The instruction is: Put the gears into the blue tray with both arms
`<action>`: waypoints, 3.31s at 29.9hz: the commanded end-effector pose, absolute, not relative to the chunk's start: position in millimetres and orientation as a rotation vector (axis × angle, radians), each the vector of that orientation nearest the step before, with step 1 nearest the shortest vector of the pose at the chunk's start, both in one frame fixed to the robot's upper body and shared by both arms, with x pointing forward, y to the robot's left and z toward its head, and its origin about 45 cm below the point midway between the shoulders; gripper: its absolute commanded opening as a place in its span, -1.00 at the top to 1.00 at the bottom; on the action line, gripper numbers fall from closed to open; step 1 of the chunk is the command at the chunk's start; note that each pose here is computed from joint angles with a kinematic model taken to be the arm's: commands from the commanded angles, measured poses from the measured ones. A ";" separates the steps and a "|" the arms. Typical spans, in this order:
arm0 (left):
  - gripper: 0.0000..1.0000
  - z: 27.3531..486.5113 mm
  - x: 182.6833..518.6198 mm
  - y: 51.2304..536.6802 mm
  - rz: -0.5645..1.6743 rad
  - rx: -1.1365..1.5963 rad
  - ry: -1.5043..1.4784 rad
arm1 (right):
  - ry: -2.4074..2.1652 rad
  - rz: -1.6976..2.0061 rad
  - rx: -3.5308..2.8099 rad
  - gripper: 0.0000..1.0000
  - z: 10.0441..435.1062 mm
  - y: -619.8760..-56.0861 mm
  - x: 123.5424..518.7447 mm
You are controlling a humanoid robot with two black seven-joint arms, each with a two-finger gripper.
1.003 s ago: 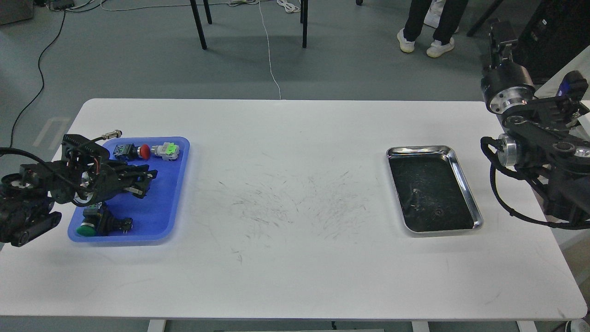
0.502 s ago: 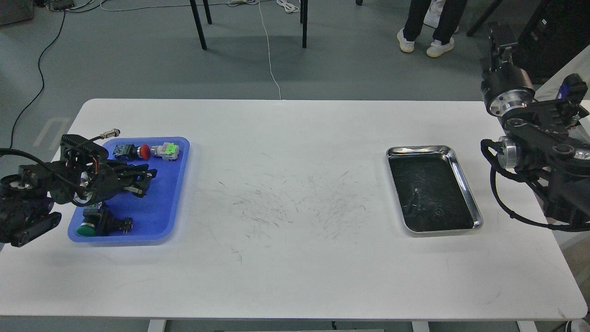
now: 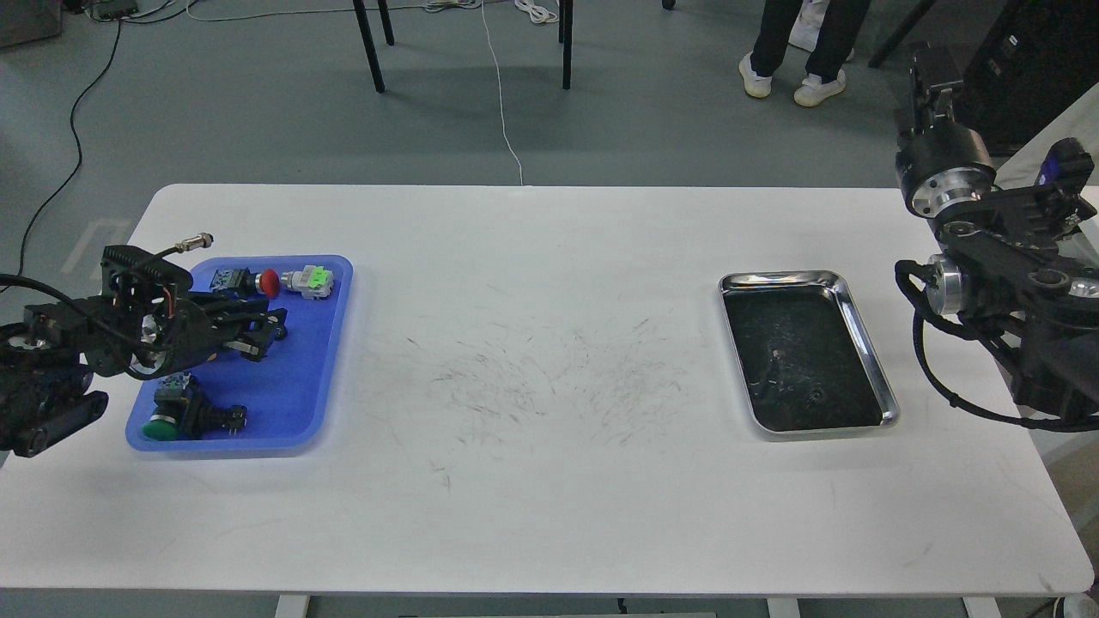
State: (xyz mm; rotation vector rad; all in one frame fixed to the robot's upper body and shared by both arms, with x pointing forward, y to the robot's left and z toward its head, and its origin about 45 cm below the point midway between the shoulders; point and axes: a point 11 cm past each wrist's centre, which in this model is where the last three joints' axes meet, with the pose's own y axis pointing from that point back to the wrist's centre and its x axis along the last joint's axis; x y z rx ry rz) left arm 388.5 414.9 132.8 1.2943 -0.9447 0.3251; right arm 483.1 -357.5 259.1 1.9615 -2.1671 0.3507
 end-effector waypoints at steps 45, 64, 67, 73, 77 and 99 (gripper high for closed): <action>-0.96 315.6 480.3 394.0 1.308 0.048 -0.167 | -2.092 0.439 1.999 -0.86 293.0 -381.4 456.7; -0.96 293.3 479.7 398.4 1.304 -0.137 0.218 | -2.131 0.426 2.059 -0.94 321.6 -403.1 452.5; -0.95 290.8 481.7 390.8 1.297 -0.162 0.234 | -2.173 0.349 2.080 -0.94 318.3 -402.7 454.2; -0.96 286.5 483.3 383.1 1.324 -0.272 0.289 | -2.191 0.288 2.121 -0.95 312.7 -385.5 459.8; -0.96 282.6 484.4 383.0 1.343 -0.266 0.287 | -2.204 0.278 2.131 -0.96 314.6 -385.4 460.5; -0.97 285.2 485.7 380.6 1.377 -0.296 0.227 | -2.219 0.124 2.216 -0.96 286.1 -346.0 465.8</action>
